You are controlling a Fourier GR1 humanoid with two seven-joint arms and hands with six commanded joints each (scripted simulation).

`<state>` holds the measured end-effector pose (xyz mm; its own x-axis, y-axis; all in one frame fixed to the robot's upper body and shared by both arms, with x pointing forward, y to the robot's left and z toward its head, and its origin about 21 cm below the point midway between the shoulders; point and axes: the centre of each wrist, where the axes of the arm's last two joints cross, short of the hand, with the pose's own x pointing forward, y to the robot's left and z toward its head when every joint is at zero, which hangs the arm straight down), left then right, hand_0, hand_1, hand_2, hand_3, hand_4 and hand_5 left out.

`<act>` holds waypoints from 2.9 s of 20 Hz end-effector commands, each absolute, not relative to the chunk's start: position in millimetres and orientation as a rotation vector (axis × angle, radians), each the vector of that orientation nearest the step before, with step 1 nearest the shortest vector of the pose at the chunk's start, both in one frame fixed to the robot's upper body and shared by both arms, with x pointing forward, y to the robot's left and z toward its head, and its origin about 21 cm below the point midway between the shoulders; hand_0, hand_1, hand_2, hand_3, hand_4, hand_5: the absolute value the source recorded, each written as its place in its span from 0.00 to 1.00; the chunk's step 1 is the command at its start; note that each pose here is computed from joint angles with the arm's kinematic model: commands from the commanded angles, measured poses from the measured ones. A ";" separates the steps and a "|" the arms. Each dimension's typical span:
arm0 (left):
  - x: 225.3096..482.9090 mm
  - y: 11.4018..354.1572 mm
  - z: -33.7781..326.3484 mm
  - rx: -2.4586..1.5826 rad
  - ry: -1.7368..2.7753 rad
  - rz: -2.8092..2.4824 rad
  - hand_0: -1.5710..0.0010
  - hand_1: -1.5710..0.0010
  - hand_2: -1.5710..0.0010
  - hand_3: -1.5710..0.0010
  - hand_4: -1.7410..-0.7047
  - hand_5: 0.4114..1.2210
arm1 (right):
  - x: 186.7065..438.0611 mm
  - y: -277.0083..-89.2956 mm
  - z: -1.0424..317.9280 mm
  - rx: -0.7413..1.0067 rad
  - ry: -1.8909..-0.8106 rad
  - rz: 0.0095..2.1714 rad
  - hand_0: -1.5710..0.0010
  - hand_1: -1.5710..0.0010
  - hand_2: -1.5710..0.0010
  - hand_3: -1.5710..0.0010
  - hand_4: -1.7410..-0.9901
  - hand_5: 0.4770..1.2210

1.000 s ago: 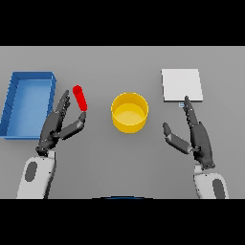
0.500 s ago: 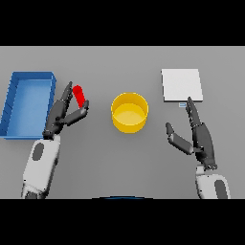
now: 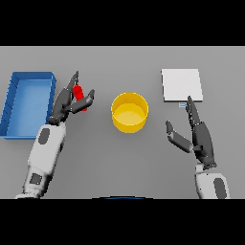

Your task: Pick up the red beaker and tilt it to pour out 1 green nut into yellow bowl. Pick up the yellow bowl and place it on the metallic measuring scale.

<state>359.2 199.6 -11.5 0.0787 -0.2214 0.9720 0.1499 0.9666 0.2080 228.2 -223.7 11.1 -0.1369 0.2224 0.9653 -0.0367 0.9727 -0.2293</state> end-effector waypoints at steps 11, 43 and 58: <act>372.0 179.5 -22.0 0.106 -1.507 -0.227 0.36 0.35 0.35 0.35 0.29 0.78 | 225.2 -226.6 14.0 -0.151 -1.708 0.237 1.00 1.00 1.00 1.00 0.61 0.28; 388.3 131.2 82.3 0.690 -1.585 -1.414 0.00 0.00 0.00 0.00 0.00 0.93 | 225.8 -213.9 16.1 -0.165 -1.716 0.285 1.00 1.00 1.00 1.00 0.63 0.33; 409.1 63.4 113.3 1.020 -1.173 -2.313 0.00 0.00 0.00 0.00 0.02 1.00 | 225.1 -212.6 8.9 -0.201 -1.711 0.261 1.00 1.00 1.00 1.00 0.73 0.23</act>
